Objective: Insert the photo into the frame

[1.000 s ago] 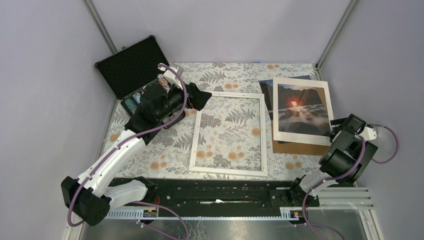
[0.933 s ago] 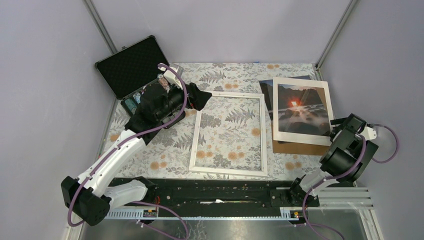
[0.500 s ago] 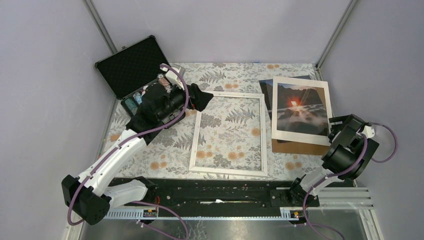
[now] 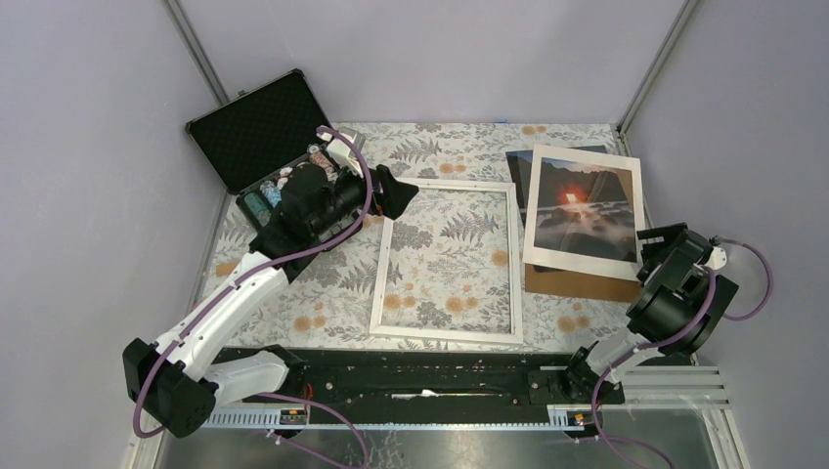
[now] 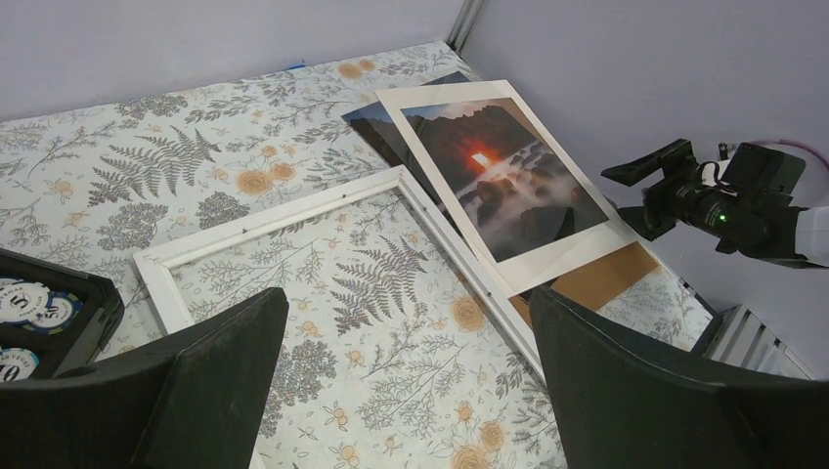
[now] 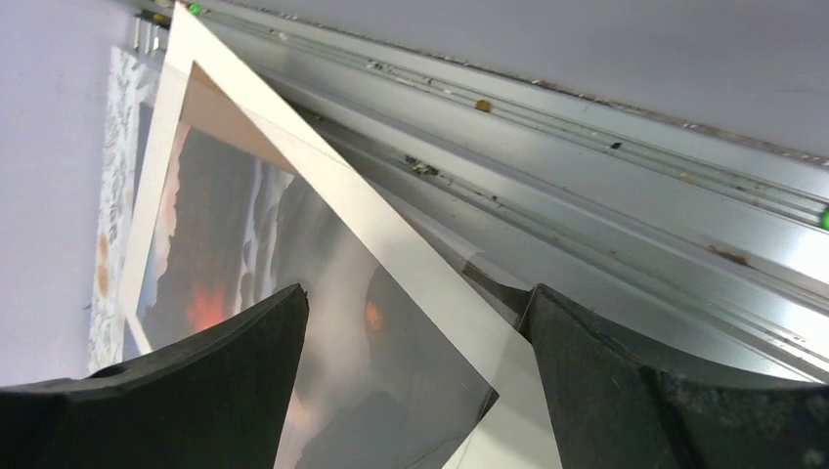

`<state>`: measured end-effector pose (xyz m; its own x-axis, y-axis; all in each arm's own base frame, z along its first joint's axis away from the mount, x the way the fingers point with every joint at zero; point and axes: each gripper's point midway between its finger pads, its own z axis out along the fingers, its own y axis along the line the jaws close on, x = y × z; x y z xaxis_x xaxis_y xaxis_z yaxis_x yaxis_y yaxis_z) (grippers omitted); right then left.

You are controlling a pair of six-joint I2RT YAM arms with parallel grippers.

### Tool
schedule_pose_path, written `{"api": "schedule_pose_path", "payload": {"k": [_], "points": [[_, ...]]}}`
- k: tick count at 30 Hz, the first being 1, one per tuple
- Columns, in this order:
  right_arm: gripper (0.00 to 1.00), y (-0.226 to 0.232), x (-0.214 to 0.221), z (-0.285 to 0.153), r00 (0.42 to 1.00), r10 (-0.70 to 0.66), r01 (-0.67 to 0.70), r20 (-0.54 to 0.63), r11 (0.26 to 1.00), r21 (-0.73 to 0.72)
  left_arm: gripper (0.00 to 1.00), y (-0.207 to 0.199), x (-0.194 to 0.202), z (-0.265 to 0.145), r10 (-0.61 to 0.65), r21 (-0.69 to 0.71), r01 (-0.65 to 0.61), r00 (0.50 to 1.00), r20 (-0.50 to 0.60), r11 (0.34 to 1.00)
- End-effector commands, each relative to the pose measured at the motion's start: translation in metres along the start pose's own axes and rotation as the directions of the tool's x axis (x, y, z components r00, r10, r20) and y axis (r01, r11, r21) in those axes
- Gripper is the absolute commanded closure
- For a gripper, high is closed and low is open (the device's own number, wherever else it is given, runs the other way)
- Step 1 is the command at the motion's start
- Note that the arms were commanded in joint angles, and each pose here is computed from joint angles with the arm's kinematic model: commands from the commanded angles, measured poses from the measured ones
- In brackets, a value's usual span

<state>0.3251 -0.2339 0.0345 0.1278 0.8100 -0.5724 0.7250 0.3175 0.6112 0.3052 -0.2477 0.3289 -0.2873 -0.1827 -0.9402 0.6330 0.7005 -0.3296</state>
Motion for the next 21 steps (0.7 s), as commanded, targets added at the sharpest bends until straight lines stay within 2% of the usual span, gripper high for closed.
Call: {"api": "schedule_pose_path", "payload": {"k": [1, 7, 21], "points": [[0.11, 0.04, -0.015, -0.016, 1.0, -0.002, 0.006, 0.022, 0.987, -0.164, 0.01, -0.009, -0.014, -0.002, 0.012, 0.034, -0.014, 0.999, 0.05, 0.999], [0.11, 0.054, -0.028, -0.027, 0.998, -0.01, 0.022, 0.061, 0.98, -0.199, 0.01, -0.011, -0.019, -0.005, 0.017, 0.037, -0.02, 0.998, 0.062, 0.999], [0.05, 0.059, -0.02, -0.012, 0.999, -0.043, 0.047, 0.021, 0.968, -0.246, 0.01, -0.011, -0.015, -0.004, 0.015, 0.04, -0.017, 0.998, 0.054, 0.999]]}}
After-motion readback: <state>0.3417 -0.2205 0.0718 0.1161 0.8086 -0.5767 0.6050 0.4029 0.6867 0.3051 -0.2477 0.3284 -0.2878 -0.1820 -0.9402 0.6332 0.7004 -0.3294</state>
